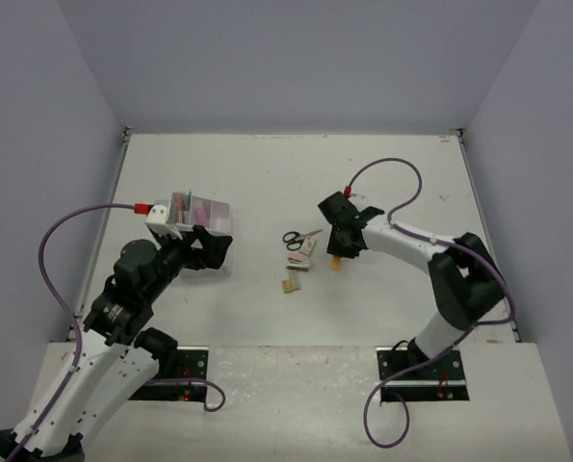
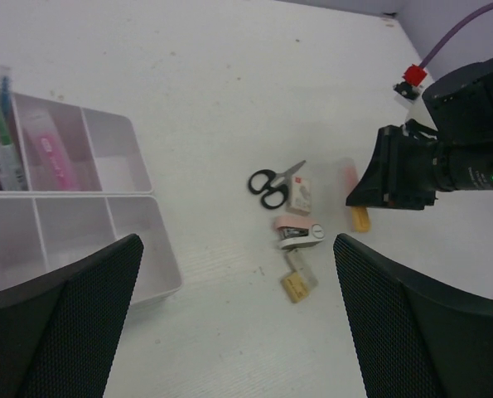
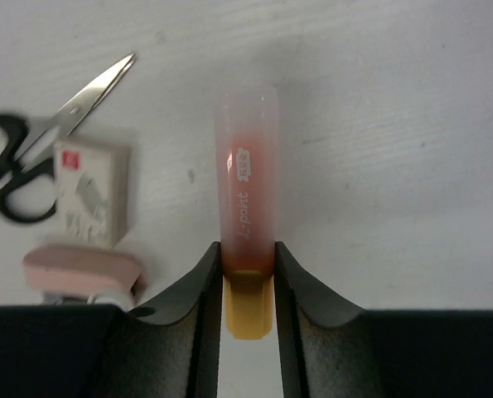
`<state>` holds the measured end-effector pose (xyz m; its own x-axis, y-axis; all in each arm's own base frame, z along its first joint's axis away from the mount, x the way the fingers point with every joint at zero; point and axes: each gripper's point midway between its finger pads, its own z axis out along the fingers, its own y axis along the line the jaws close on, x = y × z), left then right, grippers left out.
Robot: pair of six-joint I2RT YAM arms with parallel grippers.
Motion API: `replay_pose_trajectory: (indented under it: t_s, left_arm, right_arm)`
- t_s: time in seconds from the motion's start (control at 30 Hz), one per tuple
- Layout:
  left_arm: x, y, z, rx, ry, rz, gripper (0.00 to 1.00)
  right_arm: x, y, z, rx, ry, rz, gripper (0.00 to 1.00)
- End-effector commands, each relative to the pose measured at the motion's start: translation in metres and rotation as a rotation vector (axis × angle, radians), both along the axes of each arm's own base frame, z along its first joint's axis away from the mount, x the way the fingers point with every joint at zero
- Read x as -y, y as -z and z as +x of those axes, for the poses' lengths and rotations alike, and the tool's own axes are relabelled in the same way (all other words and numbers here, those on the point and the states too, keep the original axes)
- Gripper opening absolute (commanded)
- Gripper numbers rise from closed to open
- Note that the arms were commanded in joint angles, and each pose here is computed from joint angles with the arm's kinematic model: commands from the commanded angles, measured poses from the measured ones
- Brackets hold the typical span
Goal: Sort the stationery into containers
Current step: Pick up the pen from the center of the board.
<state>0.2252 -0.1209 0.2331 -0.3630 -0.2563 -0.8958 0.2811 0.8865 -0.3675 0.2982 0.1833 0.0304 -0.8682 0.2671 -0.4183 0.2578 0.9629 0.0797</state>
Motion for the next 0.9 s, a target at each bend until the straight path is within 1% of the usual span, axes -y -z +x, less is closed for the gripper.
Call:
replay_pose_trajectory:
  t_s: [0.0, 0.03, 0.07, 0.13, 0.2, 0.27, 0.3, 0.33, 0.4, 0.57, 0.63, 0.7, 0.73, 0.77, 0.8, 0.83, 0.87]
  left_arm:
    - [0.048, -0.048, -0.011, 0.059, 0.210, -0.267, 1.00]
    - [0.055, -0.052, -0.012, 0.057, 0.237, -0.311, 1.00]
    - [0.064, -0.050, -0.013, 0.022, 0.263, -0.372, 1.00]
    - [0.079, -0.054, -0.011, 0.021, 0.326, -0.444, 1.00]
    - [0.086, -0.050, -0.012, -0.013, 0.355, -0.486, 1.00]
    - [0.094, -0.047, -0.014, -0.029, 0.394, -0.530, 1.00]
    - [0.096, -0.046, -0.016, -0.037, 0.407, -0.553, 1.00]
    - [0.099, -0.051, -0.019, -0.016, 0.438, -0.572, 1.00]
    - [0.104, -0.054, -0.023, -0.020, 0.466, -0.598, 1.00]
    - [0.115, -0.052, -0.026, -0.023, 0.493, -0.596, 1.00]
    - [0.121, -0.047, -0.027, -0.042, 0.498, -0.590, 0.98]
    - [0.127, -0.042, -0.027, -0.058, 0.506, -0.581, 0.94]
    - [0.130, -0.041, -0.029, -0.062, 0.514, -0.579, 0.90]
    - [0.132, -0.037, -0.029, -0.076, 0.515, -0.569, 0.83]
    - [0.134, -0.035, -0.030, -0.084, 0.514, -0.562, 0.80]
    - [0.135, -0.033, -0.030, -0.091, 0.514, -0.555, 0.70]
    - [0.136, -0.032, -0.030, -0.094, 0.514, -0.552, 0.63]
  right_arm:
    - [-0.036, -0.087, -0.017, 0.293, -0.190, 0.107, 0.00]
    - [-0.052, -0.104, -0.025, 0.354, -0.258, 0.138, 0.00]
    - [-0.067, -0.116, -0.041, 0.410, -0.344, 0.165, 0.00]
    - [-0.095, -0.138, -0.063, 0.486, -0.463, 0.237, 0.00]
    - [-0.108, -0.155, -0.078, 0.531, -0.525, 0.301, 0.00]
    - [-0.127, -0.180, -0.101, 0.592, -0.619, 0.411, 0.00]
    - [-0.131, -0.189, -0.108, 0.612, -0.641, 0.444, 0.00]
    - [-0.137, -0.196, -0.115, 0.626, -0.666, 0.470, 0.00]
    - [-0.142, -0.209, -0.120, 0.648, -0.675, 0.481, 0.00]
    - [-0.163, -0.228, -0.129, 0.664, -0.728, 0.505, 0.00]
    - [-0.173, -0.230, -0.133, 0.669, -0.748, 0.490, 0.00]
    - [-0.178, -0.229, -0.135, 0.669, -0.754, 0.463, 0.00]
    - [-0.181, -0.233, -0.135, 0.675, -0.755, 0.460, 0.00]
    - [-0.182, -0.234, -0.134, 0.681, -0.750, 0.449, 0.00]
    - [-0.182, -0.236, -0.133, 0.685, -0.744, 0.444, 0.00]
    - [-0.183, -0.238, -0.133, 0.688, -0.742, 0.445, 0.00]
    - [-0.183, -0.240, -0.133, 0.692, -0.742, 0.448, 0.00]
